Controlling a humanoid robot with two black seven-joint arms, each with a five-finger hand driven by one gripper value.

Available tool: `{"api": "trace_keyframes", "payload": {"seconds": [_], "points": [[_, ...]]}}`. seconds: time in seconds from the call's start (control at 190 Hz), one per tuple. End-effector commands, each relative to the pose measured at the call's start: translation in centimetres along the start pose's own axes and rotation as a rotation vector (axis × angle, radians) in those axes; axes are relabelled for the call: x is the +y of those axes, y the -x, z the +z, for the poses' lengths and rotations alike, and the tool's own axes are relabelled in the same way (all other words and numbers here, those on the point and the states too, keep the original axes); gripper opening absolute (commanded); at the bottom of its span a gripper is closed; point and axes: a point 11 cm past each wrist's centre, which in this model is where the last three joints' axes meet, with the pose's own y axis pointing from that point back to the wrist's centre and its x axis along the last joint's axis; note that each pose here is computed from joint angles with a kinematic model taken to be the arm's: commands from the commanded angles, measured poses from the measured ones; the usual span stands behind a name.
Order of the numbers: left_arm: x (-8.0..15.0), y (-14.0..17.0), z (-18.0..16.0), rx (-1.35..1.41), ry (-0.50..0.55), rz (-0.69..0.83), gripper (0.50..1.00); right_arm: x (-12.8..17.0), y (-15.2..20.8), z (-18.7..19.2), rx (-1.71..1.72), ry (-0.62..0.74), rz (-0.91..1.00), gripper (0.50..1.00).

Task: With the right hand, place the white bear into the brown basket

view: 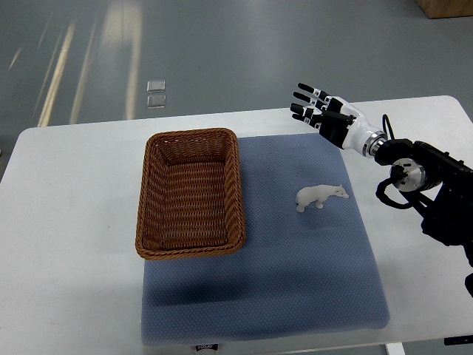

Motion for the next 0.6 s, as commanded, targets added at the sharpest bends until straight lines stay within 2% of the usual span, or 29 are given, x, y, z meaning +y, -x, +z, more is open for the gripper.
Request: {"api": "trace_keyframes", "payload": {"seconds": [0.0, 0.596], "points": [[0.0, 0.0, 0.0, 0.000, 0.001, 0.000, 1.000, 0.0, 0.0, -0.2, 0.002, -0.001, -0.004, 0.930], [0.0, 0.2, 0.6, -0.004, 0.013, -0.004, 1.000, -0.2, 1.4, -0.5, 0.038, 0.006, -0.049, 0.930]]}}
